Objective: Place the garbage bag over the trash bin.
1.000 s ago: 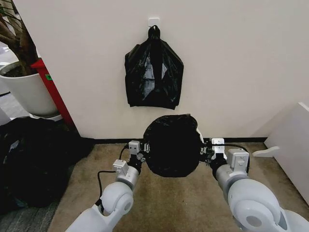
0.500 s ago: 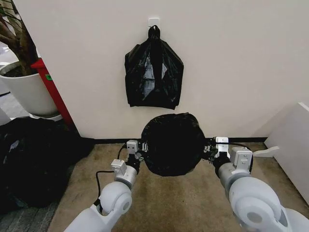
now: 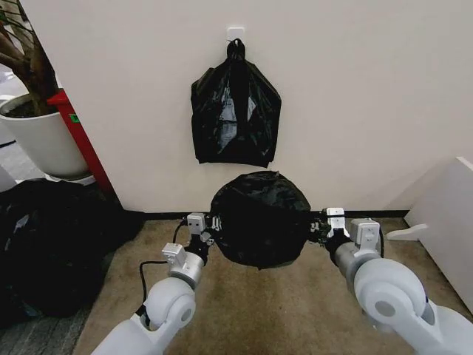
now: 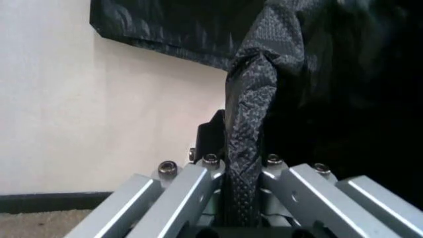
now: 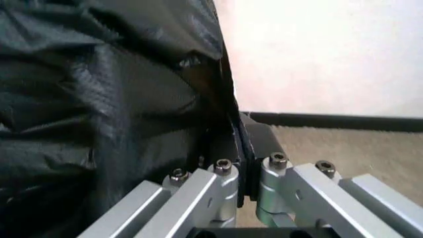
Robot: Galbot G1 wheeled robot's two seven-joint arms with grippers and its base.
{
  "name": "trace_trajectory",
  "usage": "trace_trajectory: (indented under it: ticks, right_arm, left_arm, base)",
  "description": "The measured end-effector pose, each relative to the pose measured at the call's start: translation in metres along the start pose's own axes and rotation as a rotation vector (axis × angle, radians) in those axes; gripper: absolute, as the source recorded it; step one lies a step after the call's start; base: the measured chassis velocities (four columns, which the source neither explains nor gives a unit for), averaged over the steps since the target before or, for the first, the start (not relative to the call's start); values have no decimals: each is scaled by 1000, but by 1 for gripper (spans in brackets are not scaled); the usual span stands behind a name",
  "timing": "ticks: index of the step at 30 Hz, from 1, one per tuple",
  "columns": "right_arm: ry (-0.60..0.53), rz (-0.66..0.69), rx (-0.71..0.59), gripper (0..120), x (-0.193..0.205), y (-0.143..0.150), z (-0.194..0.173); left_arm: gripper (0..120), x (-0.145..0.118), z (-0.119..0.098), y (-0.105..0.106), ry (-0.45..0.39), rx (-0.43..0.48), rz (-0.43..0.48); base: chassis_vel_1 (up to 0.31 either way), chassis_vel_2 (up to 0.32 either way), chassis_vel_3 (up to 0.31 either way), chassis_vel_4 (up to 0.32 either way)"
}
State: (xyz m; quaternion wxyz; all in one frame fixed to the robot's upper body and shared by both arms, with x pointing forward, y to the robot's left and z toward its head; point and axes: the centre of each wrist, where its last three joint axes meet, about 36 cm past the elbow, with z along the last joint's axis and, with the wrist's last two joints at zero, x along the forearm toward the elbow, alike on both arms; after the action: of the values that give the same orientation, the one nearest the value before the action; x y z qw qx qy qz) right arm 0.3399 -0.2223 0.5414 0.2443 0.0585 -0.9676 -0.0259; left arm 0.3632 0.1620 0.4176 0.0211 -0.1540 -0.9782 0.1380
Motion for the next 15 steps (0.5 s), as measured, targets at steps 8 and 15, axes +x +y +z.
trace_trajectory:
  ticks: [8,15]
  right_arm:
    - [-61,-90,27,3,-28,-24,12]
    - [-79,-104,49,27,-18,-26,9]
  left_arm:
    - [1,4,-3,1,4,27,15]
    - [1,3,-5,5,4,55,-39]
  base:
    - [0,0,0,0]
    - [0,0,0,0]
